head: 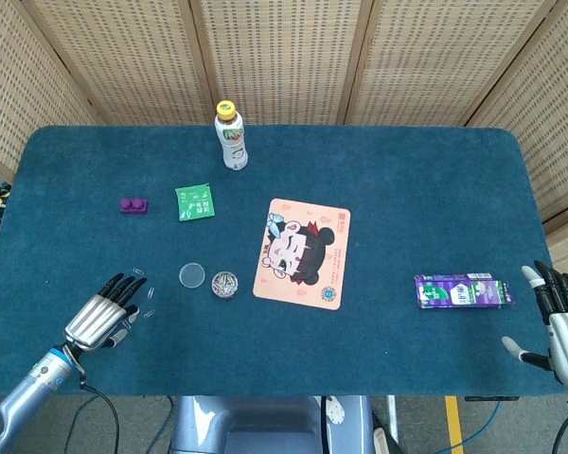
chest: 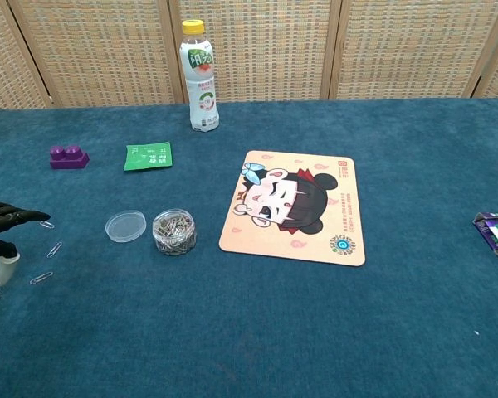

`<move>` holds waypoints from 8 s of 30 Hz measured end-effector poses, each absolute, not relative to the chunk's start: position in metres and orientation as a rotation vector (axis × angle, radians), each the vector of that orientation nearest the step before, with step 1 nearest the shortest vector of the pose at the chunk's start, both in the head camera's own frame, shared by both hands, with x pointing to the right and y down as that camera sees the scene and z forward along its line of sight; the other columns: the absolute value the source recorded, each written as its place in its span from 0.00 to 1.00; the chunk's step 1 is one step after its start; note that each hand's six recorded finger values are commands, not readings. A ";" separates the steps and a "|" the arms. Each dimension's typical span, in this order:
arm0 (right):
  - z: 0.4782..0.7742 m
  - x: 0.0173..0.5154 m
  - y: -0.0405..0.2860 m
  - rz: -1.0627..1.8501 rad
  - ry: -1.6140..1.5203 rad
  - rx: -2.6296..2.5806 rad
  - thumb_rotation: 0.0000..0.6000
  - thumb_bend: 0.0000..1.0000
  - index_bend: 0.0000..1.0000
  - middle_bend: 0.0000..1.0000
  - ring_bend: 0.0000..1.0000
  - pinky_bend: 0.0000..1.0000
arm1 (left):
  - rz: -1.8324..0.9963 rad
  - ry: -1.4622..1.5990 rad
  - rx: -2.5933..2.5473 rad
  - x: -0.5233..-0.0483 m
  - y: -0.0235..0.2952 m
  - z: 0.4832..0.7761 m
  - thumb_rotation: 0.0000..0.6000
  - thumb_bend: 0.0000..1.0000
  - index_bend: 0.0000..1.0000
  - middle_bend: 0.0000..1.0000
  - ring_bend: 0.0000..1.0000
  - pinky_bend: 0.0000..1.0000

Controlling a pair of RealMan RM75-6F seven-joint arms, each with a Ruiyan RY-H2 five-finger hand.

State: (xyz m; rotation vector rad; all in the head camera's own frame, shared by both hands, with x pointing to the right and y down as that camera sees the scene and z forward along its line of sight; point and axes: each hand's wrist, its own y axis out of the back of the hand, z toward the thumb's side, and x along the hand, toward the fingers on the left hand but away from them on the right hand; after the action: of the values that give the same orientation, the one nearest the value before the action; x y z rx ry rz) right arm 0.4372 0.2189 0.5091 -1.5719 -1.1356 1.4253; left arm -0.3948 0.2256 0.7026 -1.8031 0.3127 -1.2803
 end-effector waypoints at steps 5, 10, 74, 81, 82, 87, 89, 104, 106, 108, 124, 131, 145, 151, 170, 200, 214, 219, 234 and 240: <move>0.509 0.437 0.219 1.425 -1.139 -1.574 1.00 0.00 0.01 0.00 0.00 0.00 | -1.289 0.286 -1.786 -0.395 0.224 0.707 1.00 0.36 0.52 0.00 0.00 0.00; 0.510 0.437 0.219 1.428 -1.138 -1.577 1.00 0.00 0.01 0.00 0.00 0.00 | -1.299 0.269 -1.775 -0.397 0.222 0.710 1.00 0.36 0.52 0.00 0.00 0.00; 0.510 0.438 0.219 1.414 -1.154 -1.604 1.00 0.00 0.01 0.00 0.00 0.00 | -1.132 0.477 -1.762 -0.353 0.164 0.661 1.00 0.47 0.67 0.00 0.00 0.00; 0.513 0.438 0.218 1.422 -1.148 -1.602 1.00 0.00 0.01 0.00 0.00 0.00 | -1.086 0.443 -1.733 -0.310 0.134 0.654 1.00 0.48 0.67 0.00 0.00 0.00; 0.513 0.438 0.218 1.423 -1.146 -1.602 1.00 0.00 0.01 0.00 0.00 0.00 | -1.086 0.438 -1.729 -0.306 0.132 0.655 1.00 0.48 0.67 0.00 0.00 0.00; 0.516 0.439 0.218 1.432 -1.141 -1.607 1.00 0.00 0.01 0.00 0.00 0.00 | -1.090 0.413 -1.743 -0.274 0.128 0.670 1.00 0.48 0.67 0.00 0.00 0.00; 0.517 0.439 0.218 1.435 -1.141 -1.608 1.00 0.00 0.01 0.00 0.00 0.00 | -1.097 0.412 -1.763 -0.260 0.129 0.679 1.00 0.48 0.67 0.00 0.00 0.00; 0.518 0.443 0.216 1.439 -1.157 -1.617 1.00 0.00 0.01 0.00 0.00 0.00 | -1.150 0.456 -1.813 -0.214 0.121 0.709 1.00 0.48 0.67 0.00 0.00 0.00; 0.517 0.443 0.216 1.438 -1.157 -1.618 1.00 0.00 0.01 0.00 0.00 0.00 | -1.150 0.451 -1.817 -0.213 0.122 0.710 1.00 0.48 0.67 0.00 0.00 0.00; 0.517 0.443 0.216 1.436 -1.157 -1.618 1.00 0.00 0.01 0.00 0.00 0.00 | -1.151 0.448 -1.819 -0.213 0.123 0.710 1.00 0.48 0.67 0.00 0.00 0.00; 0.516 0.444 0.216 1.432 -1.163 -1.618 1.00 0.00 0.01 0.00 0.00 0.00 | -1.140 0.507 -1.866 -0.214 0.117 0.700 1.00 0.31 0.08 0.00 0.00 0.00; 0.515 0.443 0.216 1.426 -1.164 -1.621 1.00 0.00 0.01 0.00 0.00 0.00 | -1.156 0.527 -1.810 -0.244 0.106 0.687 1.00 0.30 0.19 0.00 0.00 0.00; 0.519 0.437 0.218 1.433 -1.132 -1.621 1.00 0.00 0.01 0.00 0.00 0.00 | -1.435 0.524 -1.743 -0.368 0.110 0.721 1.00 0.30 0.45 0.00 0.00 0.00; 0.521 0.437 0.218 1.441 -1.128 -1.620 1.00 0.00 0.01 0.00 0.00 0.00 | -1.470 0.541 -1.753 -0.381 0.114 0.736 1.00 0.30 0.47 0.00 0.00 0.00; 0.524 0.437 0.217 1.450 -1.125 -1.627 1.00 0.00 0.01 0.00 0.00 0.00 | -1.480 0.551 -1.761 -0.387 0.115 0.752 1.00 0.34 0.53 0.00 0.00 0.00; 0.523 0.439 0.217 1.452 -1.129 -1.623 1.00 0.00 0.01 0.00 0.00 0.00 | -1.504 0.455 -1.742 -0.370 0.119 0.767 1.00 0.40 0.64 0.00 0.00 0.00; 0.522 0.439 0.217 1.450 -1.133 -1.624 1.00 0.00 0.01 0.00 0.00 0.00 | -1.497 0.467 -1.743 -0.368 0.117 0.762 1.00 0.43 0.71 0.00 0.00 0.00; 0.522 0.440 0.217 1.448 -1.139 -1.625 1.00 0.00 0.01 0.00 0.00 0.00 | -1.430 0.532 -1.763 -0.359 0.108 0.745 1.00 0.43 0.73 0.00 0.00 0.00; 0.519 0.444 0.216 1.443 -1.161 -1.630 1.00 0.00 0.01 0.00 0.00 0.00 | -1.149 0.531 -1.866 -0.252 0.101 0.686 1.00 0.44 0.73 0.00 0.00 0.00; 0.518 0.446 0.215 1.442 -1.170 -1.632 1.00 0.00 0.01 0.00 0.00 0.00 | -1.156 0.490 -1.903 -0.213 0.113 0.698 1.00 0.44 0.73 0.00 0.00 0.00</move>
State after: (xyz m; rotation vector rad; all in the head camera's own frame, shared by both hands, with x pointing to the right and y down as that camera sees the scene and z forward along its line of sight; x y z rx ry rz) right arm 0.4457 0.2151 0.5185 -1.6325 -1.1703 1.4419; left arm -0.2127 0.1127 0.6982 -1.9034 0.4903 -1.1564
